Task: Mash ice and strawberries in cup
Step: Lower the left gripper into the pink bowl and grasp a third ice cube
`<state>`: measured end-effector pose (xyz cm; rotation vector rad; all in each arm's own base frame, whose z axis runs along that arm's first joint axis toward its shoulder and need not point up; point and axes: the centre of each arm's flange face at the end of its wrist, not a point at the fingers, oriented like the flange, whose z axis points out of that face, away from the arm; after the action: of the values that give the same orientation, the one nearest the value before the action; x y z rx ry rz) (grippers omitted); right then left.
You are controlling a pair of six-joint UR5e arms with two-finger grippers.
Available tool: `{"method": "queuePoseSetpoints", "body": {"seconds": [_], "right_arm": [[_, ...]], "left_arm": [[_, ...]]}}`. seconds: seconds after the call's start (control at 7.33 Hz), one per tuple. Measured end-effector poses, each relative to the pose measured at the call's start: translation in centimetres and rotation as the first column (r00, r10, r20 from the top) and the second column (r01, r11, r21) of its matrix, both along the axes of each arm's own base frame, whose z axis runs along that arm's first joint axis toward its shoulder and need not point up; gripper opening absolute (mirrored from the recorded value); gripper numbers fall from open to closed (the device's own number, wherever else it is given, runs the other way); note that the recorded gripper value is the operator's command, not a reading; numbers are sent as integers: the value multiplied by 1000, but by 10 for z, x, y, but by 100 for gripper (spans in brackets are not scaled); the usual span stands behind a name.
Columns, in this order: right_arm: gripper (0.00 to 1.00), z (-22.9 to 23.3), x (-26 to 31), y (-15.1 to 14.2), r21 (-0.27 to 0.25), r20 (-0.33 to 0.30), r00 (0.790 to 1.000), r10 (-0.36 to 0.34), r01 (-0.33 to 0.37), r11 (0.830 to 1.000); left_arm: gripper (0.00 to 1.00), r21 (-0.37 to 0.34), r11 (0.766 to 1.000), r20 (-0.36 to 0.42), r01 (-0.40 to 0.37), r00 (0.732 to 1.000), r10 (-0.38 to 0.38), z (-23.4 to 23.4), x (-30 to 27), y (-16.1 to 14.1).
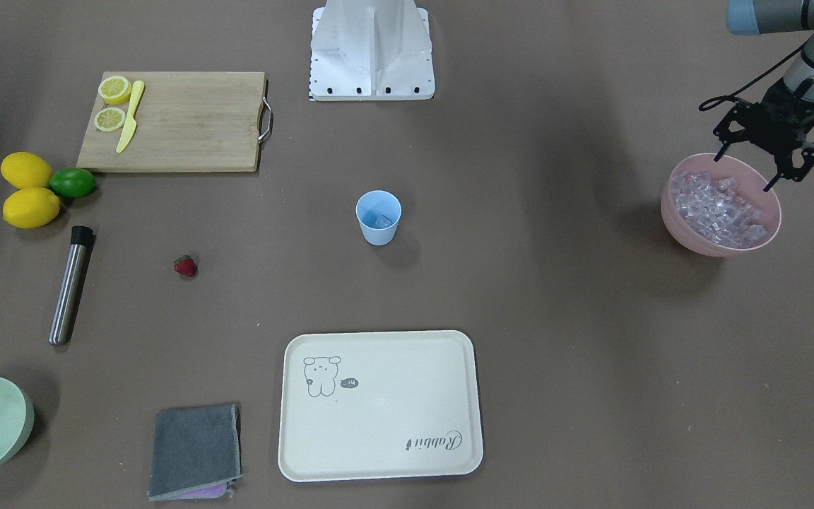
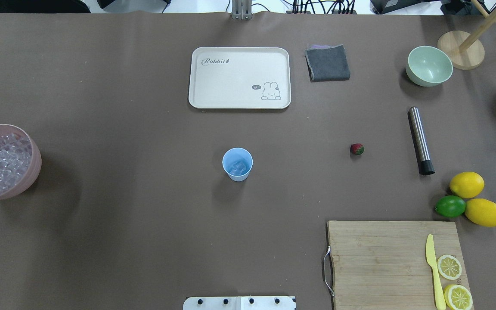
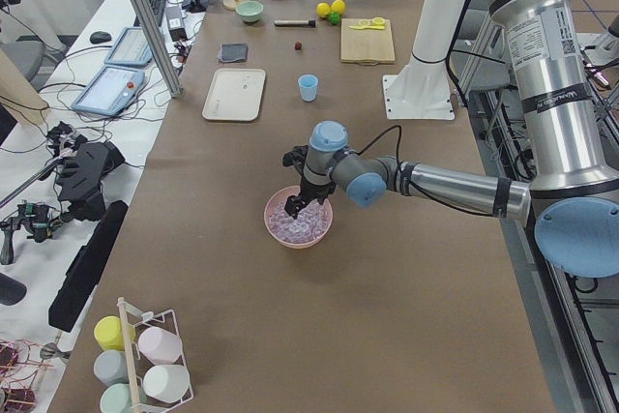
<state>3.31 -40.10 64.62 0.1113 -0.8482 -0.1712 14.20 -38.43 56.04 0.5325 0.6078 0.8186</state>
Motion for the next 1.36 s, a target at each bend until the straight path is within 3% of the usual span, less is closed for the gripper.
{"method": "queuePoseSetpoints", "body": {"seconds": [0.55, 0.95, 1.23, 1.36], "right_arm": [[100, 1, 0, 3, -4, 1, 1000, 0, 0, 1000], [100, 1, 0, 3, -5, 1, 1000, 0, 0, 1000], [100, -1, 0, 3, -1, 2, 1000, 0, 0, 1000], [100, -2, 0, 3, 2, 3, 1000, 0, 0, 1000]], "left_arm": [[90, 23, 999, 17, -41, 999, 40, 34, 12, -2], [87, -16, 998, 5, -58, 998, 58, 47, 20, 4], [76, -43, 998, 0, -53, 999, 53, 52, 27, 6], [65, -57, 997, -6, -47, 999, 47, 52, 32, 7]]}}
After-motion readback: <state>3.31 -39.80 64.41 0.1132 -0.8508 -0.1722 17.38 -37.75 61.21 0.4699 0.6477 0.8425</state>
